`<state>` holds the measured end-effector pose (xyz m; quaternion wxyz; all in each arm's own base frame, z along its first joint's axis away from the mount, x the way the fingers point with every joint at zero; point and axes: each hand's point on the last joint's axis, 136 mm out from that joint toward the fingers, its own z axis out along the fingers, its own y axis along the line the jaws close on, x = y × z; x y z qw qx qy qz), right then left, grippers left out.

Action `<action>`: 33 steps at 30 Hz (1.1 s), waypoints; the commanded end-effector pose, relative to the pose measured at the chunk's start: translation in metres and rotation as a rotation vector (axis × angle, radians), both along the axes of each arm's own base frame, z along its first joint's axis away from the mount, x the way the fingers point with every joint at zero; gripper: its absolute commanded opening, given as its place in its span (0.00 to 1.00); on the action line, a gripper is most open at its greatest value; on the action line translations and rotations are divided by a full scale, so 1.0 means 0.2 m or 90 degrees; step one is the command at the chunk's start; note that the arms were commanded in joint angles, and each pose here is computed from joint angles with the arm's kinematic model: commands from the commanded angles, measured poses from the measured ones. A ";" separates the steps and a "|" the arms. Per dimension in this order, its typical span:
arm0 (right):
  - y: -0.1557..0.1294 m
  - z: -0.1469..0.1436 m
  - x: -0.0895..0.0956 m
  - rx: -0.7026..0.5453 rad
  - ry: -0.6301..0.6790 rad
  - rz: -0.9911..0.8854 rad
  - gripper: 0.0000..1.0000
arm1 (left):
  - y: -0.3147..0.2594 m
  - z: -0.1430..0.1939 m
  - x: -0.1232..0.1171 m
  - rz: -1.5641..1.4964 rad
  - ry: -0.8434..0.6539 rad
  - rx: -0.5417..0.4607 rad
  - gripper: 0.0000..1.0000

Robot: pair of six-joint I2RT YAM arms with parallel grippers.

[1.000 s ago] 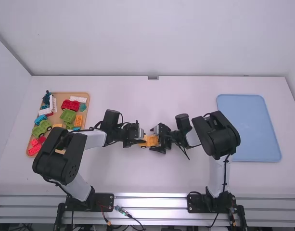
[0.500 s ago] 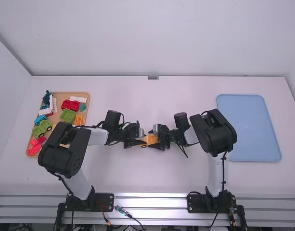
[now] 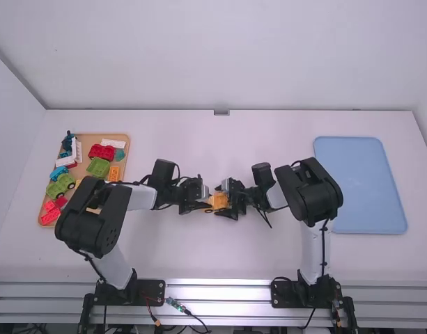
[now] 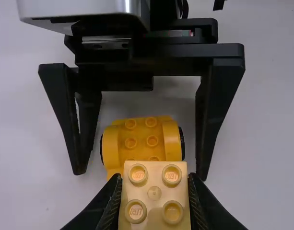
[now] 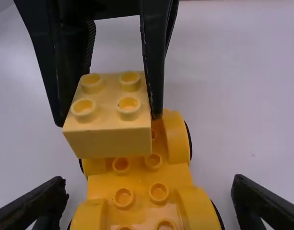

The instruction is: Assemble lego blocks to make yellow taxi

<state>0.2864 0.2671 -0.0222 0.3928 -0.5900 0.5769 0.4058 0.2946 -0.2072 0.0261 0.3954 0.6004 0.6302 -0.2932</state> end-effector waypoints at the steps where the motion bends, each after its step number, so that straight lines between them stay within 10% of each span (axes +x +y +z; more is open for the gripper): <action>1: 0.00 -0.02 -0.02 0.002 0.007 0.006 0.92 | -0.01 0.01 0.00 -0.004 0.004 -0.008 0.02; 15: 0.06 -0.05 -0.04 -0.031 0.006 0.028 0.60 | -0.01 0.01 0.00 -0.003 0.004 -0.006 0.02; 33: 0.08 -0.06 -0.05 -0.038 0.030 0.018 0.56 | 0.01 -0.02 0.02 0.002 -0.016 0.023 0.02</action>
